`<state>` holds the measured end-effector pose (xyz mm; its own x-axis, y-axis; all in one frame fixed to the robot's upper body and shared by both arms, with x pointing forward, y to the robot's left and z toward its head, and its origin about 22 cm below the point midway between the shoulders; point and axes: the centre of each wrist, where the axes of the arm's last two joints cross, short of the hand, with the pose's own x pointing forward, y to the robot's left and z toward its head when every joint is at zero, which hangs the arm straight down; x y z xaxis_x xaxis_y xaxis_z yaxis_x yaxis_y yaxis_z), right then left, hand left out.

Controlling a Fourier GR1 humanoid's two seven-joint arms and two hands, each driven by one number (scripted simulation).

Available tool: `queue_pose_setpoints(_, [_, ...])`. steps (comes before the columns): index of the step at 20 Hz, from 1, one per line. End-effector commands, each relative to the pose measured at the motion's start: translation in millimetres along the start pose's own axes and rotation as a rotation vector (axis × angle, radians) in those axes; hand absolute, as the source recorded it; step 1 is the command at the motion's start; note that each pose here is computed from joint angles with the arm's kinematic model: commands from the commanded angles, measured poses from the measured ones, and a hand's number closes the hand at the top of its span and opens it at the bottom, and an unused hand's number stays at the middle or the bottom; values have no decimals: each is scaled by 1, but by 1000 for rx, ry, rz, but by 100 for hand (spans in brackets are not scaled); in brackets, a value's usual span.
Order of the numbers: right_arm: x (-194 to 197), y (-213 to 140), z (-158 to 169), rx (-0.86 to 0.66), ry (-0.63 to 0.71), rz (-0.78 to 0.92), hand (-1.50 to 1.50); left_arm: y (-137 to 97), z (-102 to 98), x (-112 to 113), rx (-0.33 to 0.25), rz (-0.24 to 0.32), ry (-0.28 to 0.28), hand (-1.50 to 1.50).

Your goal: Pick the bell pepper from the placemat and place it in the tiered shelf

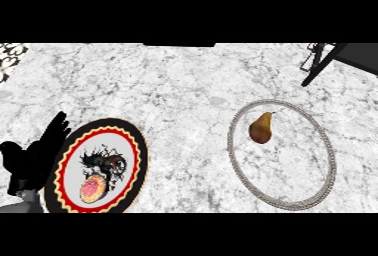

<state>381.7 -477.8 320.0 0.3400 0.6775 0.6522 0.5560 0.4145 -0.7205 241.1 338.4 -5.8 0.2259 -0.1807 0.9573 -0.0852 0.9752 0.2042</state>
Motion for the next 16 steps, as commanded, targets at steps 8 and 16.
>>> queue_pose_setpoints(8, [-32,-53,-1,0,24,-379,-150,20,18,-3,20,7,12,0])
queue_pose_setpoints(16, [-60,-178,25,-96,29,-418,-150,20,7,8,37,22,26,0])
